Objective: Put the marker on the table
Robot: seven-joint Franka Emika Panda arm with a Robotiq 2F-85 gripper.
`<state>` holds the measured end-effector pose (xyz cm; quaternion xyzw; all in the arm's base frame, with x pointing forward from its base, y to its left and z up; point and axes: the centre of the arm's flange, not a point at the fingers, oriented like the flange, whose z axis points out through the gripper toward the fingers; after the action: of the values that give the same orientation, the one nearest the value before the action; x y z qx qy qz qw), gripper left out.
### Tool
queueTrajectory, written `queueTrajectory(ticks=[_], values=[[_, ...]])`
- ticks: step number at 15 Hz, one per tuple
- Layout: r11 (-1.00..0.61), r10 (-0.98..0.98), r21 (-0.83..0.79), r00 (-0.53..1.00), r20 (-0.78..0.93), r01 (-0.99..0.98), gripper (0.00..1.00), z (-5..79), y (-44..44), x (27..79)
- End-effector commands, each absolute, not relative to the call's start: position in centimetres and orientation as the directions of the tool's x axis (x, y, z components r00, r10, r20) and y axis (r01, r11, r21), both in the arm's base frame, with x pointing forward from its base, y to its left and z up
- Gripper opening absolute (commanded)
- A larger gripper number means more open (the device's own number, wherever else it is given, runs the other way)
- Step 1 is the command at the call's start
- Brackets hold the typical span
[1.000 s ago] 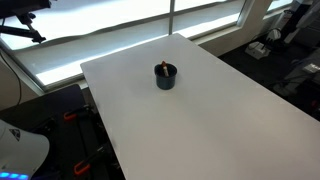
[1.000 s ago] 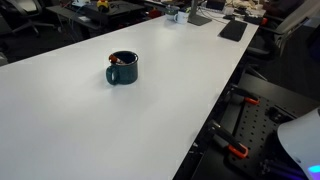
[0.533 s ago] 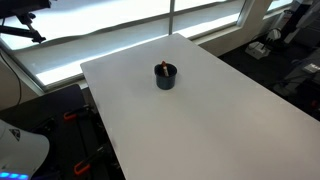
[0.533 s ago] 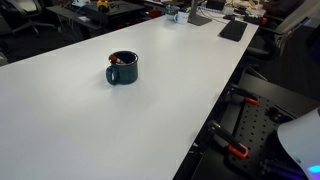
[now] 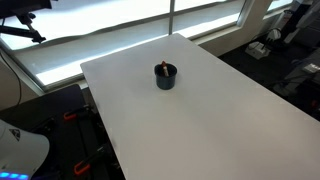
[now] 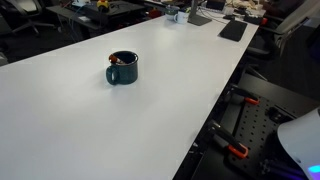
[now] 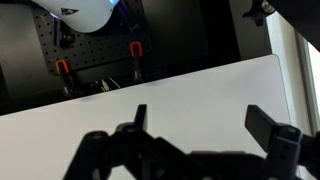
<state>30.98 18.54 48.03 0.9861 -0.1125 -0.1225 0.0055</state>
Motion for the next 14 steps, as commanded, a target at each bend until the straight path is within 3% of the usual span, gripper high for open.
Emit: queueTrajectory(ticks=[1, 6, 7, 10, 14], values=[[-0.982, -0.181, -0.008, 0.941, -0.286, -0.191, 1.00, 46.9, 17.0, 34.1], [-0.987, -0.142, -0.023, 0.932, -0.333, -0.159, 1.00, 46.7, 13.9, 42.4], [-0.982, -0.170, -0.022, 0.936, -0.309, -0.186, 1.00, 46.0, 13.7, 37.9], [-0.983, -0.163, -0.030, 0.929, -0.332, -0.183, 1.00, 45.4, 13.0, 41.3], [-0.984, -0.157, -0.030, 0.929, -0.335, -0.177, 1.00, 45.2, 13.4, 41.7]])
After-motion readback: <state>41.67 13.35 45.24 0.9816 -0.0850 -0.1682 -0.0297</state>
